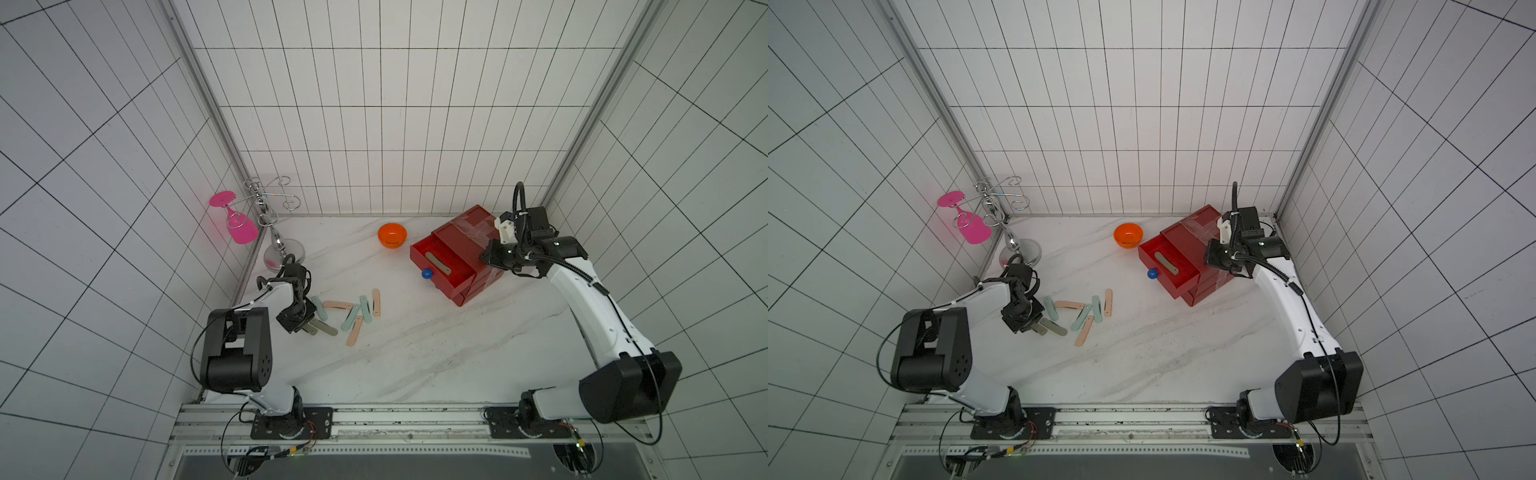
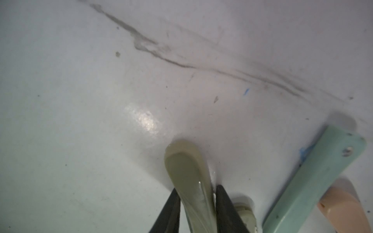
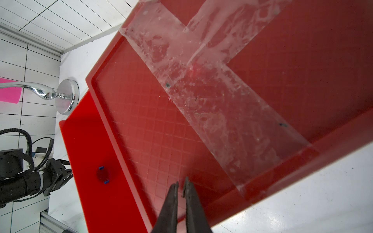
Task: Place the fruit knives into the drawer by color
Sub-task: Pick up the fruit knife from the center of the board.
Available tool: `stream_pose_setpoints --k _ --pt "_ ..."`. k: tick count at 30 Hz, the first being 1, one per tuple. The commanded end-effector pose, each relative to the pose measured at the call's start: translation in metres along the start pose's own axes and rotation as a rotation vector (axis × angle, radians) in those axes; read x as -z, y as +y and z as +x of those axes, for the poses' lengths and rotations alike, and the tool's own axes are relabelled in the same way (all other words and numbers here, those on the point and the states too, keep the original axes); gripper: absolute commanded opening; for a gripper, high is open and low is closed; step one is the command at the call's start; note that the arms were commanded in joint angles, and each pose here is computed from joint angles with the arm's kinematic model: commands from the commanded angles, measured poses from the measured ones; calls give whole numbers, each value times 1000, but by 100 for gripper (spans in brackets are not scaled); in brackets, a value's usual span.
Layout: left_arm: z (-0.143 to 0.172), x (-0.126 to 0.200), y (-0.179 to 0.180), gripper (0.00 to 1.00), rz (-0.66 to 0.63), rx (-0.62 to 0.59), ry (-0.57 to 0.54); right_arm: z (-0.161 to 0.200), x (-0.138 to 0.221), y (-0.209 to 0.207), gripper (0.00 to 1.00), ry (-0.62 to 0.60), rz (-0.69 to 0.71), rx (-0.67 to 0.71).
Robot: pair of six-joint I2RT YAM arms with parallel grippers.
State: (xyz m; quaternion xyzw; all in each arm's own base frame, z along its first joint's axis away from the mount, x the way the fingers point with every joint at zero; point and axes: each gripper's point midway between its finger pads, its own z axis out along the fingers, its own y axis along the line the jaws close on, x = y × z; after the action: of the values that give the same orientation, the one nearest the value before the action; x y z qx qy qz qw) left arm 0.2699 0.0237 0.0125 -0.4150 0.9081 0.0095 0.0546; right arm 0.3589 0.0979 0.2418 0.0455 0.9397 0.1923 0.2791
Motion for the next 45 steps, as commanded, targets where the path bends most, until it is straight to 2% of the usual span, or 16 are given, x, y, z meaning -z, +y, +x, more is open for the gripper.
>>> stream_pose_setpoints --k 1,14,28,45 --pt "18 -30 17 28 -59 6 65 54 -12 -30 13 210 105 -69" --pt "19 -17 11 20 16 -2 43 58 -12 -32 13 219 109 -78" --pt "7 51 -5 18 170 -39 -64 58 -8 -30 13 223 110 -76" --pt "13 95 -19 17 317 -59 -81 58 -7 -30 13 227 112 -72"
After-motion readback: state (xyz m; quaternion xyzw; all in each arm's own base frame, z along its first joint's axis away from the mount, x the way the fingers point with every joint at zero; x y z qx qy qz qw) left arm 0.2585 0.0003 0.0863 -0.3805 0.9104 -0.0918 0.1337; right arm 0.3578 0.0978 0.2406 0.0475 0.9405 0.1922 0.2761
